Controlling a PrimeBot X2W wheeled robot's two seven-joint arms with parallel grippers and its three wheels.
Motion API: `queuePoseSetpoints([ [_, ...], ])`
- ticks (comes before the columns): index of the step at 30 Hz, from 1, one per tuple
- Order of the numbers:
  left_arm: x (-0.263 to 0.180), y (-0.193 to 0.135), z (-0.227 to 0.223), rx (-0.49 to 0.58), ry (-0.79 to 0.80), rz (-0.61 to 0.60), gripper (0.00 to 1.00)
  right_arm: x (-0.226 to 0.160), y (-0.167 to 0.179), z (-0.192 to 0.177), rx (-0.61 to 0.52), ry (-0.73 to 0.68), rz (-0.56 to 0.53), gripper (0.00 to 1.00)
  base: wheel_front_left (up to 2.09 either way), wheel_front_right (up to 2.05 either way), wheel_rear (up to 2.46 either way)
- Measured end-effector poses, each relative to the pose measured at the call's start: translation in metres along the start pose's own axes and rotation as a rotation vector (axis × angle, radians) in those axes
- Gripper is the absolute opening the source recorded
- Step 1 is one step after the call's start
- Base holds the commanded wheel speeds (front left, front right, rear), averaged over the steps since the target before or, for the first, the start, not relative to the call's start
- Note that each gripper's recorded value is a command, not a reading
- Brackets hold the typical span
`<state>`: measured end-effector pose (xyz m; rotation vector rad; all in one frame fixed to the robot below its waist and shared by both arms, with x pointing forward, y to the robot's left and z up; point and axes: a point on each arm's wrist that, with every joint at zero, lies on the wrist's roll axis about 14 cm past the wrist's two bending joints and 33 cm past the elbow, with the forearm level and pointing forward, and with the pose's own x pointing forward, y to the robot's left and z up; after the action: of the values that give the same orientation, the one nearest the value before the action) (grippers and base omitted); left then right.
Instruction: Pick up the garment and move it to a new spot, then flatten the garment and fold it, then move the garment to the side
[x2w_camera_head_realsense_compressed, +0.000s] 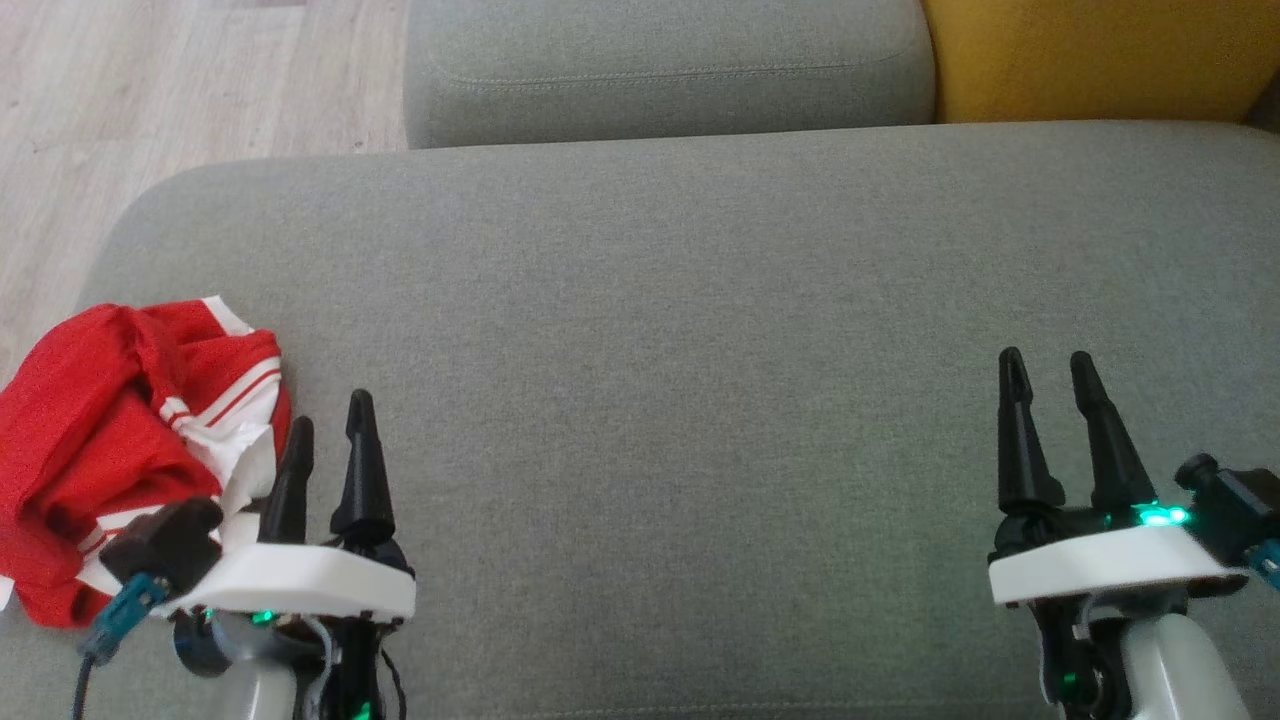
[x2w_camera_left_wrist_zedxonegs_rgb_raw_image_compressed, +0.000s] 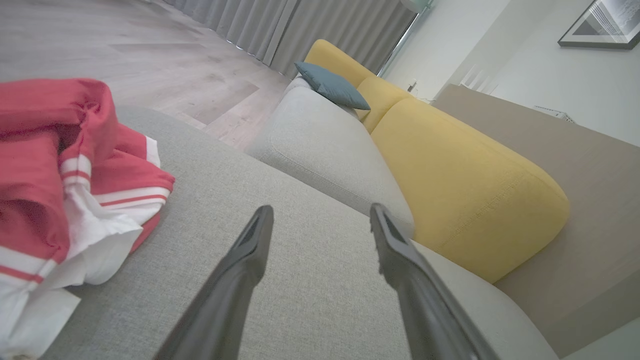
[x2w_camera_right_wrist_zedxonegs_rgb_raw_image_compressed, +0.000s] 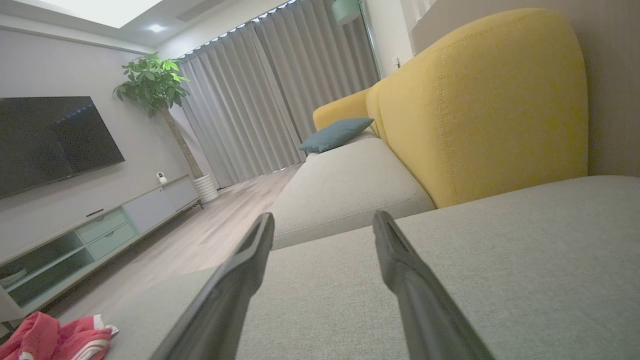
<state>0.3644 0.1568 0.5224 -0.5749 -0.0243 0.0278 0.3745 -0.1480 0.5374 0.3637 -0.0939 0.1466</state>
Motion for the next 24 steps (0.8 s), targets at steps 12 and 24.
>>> queuePoseSetpoints([
  [12, -0.002, -0.012, 0.007, 0.185, -0.053, -0.031, 1.00, 0.001, 0.013, 0.003, -0.154, -0.020, 0.049, 1.00, 0.00, 0.00, 0.00],
  [24, -0.007, -0.028, 0.011, 0.369, -0.106, -0.073, 1.00, 0.002, 0.024, 0.008, -0.293, -0.054, 0.096, 1.00, 0.00, 0.00, 0.00],
])
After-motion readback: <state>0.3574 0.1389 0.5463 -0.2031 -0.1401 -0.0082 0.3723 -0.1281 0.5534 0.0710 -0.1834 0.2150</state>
